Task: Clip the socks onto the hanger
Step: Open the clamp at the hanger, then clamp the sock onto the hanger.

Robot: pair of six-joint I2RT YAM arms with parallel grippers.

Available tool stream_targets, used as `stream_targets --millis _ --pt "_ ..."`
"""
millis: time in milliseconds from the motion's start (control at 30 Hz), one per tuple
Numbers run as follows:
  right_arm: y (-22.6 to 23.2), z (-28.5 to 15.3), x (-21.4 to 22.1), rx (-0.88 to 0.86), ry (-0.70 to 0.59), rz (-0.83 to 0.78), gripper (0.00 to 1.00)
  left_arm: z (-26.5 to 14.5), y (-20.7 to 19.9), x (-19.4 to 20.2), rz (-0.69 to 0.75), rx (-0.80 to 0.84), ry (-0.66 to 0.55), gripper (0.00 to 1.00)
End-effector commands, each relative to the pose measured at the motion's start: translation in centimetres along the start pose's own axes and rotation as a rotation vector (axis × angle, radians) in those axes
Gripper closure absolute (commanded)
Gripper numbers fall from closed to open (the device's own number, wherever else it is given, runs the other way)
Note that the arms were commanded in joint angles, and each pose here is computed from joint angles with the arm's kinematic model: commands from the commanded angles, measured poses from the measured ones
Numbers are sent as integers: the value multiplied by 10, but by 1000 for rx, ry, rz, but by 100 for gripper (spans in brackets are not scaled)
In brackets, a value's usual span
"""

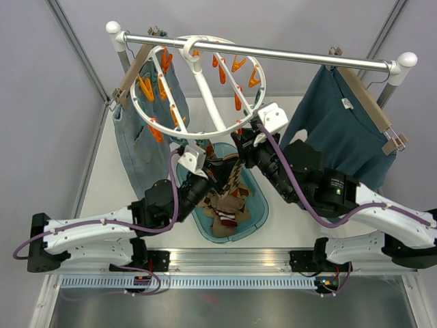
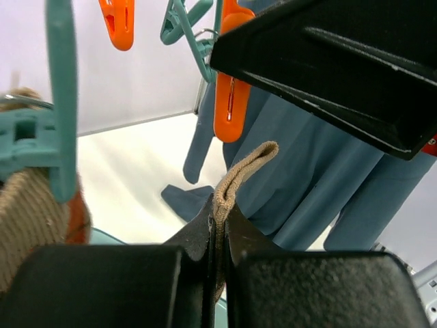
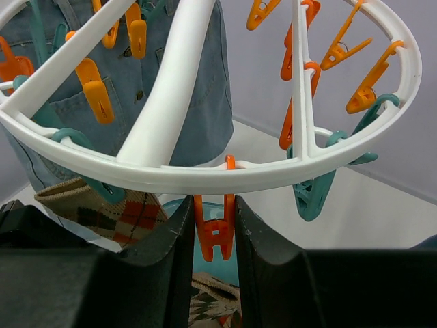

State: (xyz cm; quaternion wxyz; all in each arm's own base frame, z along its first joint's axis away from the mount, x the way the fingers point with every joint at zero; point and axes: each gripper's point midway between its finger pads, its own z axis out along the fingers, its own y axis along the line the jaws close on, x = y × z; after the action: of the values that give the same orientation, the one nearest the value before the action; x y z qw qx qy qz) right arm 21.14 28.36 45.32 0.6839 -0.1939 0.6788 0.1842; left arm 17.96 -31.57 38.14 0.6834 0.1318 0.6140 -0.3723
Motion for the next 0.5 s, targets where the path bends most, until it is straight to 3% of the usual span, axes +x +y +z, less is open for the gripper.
stream_targets --millis 0,467 --pt "-1 -9 -10 -28 -10 20 100 -1 2 -25 -26 -18 -76 98" --pt "-8 -14 -9 -14 -13 8 100 -4 9 -28 -27 -35 -107 98"
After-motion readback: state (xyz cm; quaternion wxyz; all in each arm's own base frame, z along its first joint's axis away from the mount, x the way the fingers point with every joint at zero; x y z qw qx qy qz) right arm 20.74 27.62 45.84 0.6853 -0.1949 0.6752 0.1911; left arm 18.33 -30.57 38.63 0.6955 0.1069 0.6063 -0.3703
